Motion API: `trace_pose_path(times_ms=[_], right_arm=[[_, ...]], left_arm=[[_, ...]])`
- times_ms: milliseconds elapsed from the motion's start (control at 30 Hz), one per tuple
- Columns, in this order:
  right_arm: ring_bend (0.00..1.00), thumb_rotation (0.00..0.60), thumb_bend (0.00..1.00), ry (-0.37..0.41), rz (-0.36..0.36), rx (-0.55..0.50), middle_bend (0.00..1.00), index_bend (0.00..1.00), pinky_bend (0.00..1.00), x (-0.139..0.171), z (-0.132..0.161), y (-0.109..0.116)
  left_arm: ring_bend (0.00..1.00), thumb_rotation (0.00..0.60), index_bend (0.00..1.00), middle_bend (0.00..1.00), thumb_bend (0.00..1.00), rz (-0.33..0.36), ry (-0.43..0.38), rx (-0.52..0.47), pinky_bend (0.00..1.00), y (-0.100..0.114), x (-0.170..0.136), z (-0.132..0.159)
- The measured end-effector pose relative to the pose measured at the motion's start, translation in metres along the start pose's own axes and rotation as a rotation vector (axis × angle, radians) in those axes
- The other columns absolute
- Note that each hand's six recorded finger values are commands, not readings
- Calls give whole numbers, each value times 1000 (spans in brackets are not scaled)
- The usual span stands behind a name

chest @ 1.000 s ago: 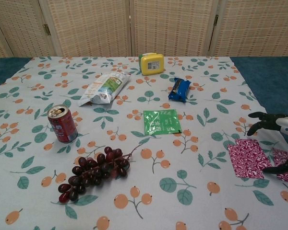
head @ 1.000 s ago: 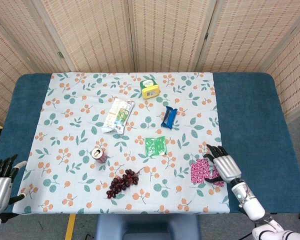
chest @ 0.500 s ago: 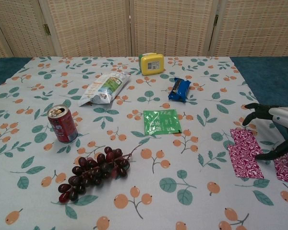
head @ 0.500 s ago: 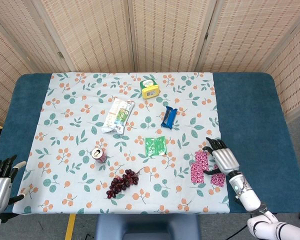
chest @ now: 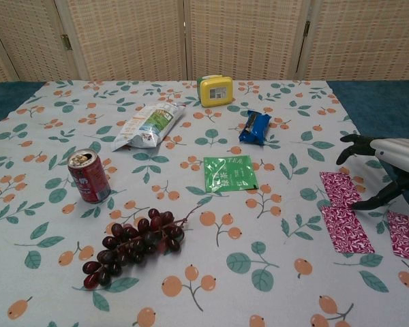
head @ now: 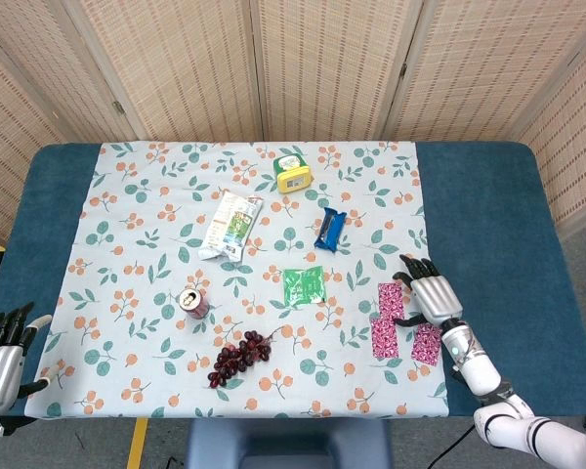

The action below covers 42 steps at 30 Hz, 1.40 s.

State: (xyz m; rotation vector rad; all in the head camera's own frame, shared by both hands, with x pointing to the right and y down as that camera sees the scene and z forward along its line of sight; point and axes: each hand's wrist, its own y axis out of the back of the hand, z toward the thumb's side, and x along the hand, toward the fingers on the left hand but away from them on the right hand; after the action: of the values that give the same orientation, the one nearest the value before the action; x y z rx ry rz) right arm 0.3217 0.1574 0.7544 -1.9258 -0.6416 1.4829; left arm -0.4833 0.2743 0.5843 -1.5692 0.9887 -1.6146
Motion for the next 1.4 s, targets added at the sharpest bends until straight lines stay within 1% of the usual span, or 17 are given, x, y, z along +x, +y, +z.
trace_pose_path(times_ms=[300, 500, 600, 767, 900, 1033, 1167, 1400], right_arm=[[0, 447, 145, -23, -3, -4, 27, 225, 0, -13, -4, 4], [0, 446, 146, -2, -17, -20, 27, 224, 0, -13, 2, 7], [0, 447, 146, 24, -24, -40, 28, 224, 0, -5, 9, 9], [0, 446, 146, 76, -12, -95, 32, 224, 0, 20, 25, 9], [0, 447, 146, 100, 27, -140, 33, 224, 0, 46, 36, 3], [0, 447, 146, 96, 77, -162, 33, 224, 0, 69, 41, -5], [0, 445, 146, 79, 93, -140, 33, 224, 0, 74, 39, -8], [0, 446, 146, 50, 120, -100, 32, 224, 0, 69, 35, -17]], left_arm=[[85, 600, 224, 68, 275, -5, 3, 2, 0, -2, 2, 0], [85, 600, 221, 67, 275, -3, 10, 3, 0, -1, 2, -2], [85, 600, 220, 67, 275, -2, 10, 2, 0, -1, 2, -2], [85, 600, 220, 68, 275, 0, 4, -1, 0, -1, 1, -1], [85, 600, 221, 68, 275, 1, -3, -2, 0, -1, 1, 0], [85, 600, 221, 68, 275, 6, -6, -4, 0, 1, 0, 0], [85, 600, 220, 68, 275, 6, -8, -7, 0, 1, -1, 0], [85, 600, 220, 68, 274, -2, 2, -10, 0, -2, -4, -5]])
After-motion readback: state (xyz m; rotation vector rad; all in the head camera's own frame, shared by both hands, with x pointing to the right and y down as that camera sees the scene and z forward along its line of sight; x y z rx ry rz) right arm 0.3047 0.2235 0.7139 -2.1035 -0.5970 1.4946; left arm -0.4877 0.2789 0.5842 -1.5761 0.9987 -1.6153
